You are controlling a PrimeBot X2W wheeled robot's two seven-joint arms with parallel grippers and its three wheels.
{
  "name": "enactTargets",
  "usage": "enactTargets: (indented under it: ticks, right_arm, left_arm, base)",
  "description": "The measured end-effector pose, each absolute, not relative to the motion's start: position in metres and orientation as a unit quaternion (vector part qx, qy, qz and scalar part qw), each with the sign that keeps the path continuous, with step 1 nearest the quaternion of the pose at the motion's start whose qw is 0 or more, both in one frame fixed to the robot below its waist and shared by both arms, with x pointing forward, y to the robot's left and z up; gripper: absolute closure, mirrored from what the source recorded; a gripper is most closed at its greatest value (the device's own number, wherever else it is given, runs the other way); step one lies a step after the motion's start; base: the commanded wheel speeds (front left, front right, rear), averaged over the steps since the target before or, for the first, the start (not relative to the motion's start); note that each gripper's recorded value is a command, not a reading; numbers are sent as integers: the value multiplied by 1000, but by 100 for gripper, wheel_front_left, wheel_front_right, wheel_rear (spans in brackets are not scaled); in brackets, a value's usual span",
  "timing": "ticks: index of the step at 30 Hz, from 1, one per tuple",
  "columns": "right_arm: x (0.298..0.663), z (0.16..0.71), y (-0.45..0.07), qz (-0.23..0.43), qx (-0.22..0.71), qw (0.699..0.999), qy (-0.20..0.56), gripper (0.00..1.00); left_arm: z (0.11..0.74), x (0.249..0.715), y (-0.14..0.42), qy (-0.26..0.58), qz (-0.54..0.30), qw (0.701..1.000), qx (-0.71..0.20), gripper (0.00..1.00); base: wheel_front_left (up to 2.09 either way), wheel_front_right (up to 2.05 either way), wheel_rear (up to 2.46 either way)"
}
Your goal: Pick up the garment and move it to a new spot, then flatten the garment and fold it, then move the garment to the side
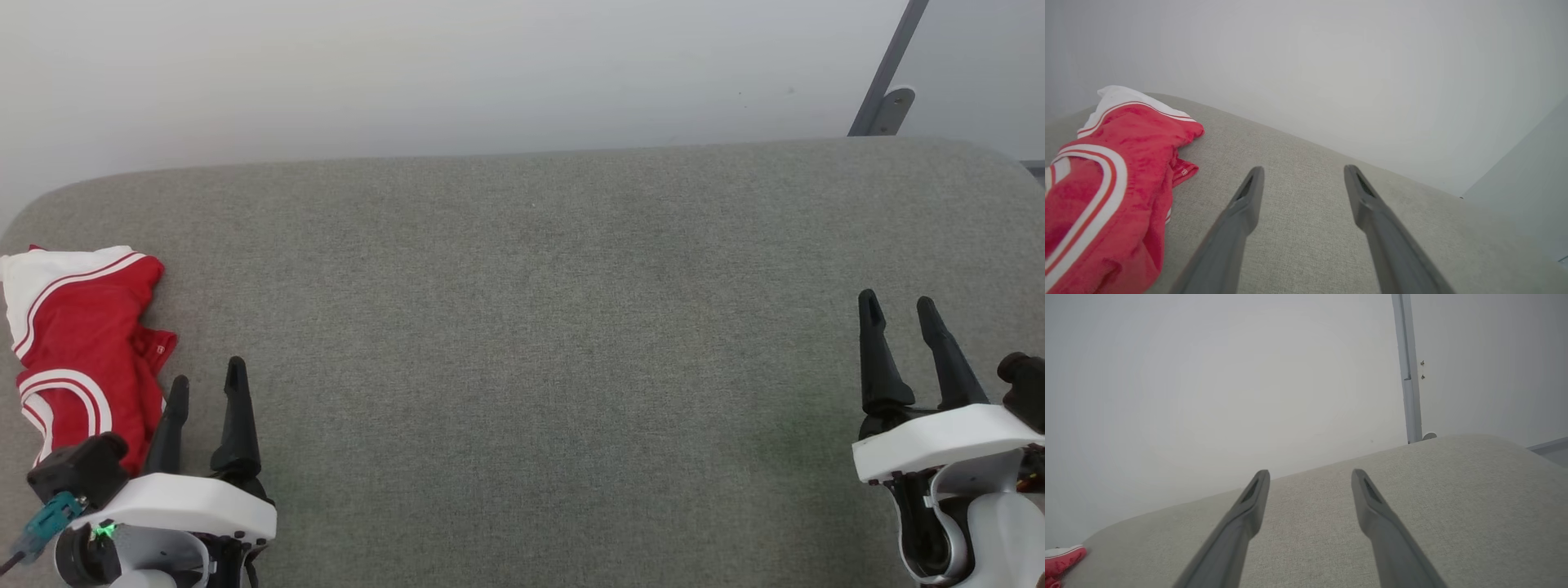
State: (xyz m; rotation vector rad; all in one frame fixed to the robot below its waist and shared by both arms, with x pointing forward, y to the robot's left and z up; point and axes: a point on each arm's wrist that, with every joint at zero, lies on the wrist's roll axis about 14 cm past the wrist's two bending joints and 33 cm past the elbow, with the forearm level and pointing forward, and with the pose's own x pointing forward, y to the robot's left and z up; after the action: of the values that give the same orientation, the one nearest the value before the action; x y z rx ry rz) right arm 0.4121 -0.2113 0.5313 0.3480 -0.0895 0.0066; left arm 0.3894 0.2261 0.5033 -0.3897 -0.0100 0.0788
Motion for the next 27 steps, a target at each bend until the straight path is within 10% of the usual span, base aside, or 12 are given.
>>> enactTargets:
  ticks: [27]
  right_arm:
    - [413,532,-209,9,70,996,-58,0]
  left_arm:
    - [504,390,223,-18,18,996,-86,0]
  base:
    - [0,0,0]
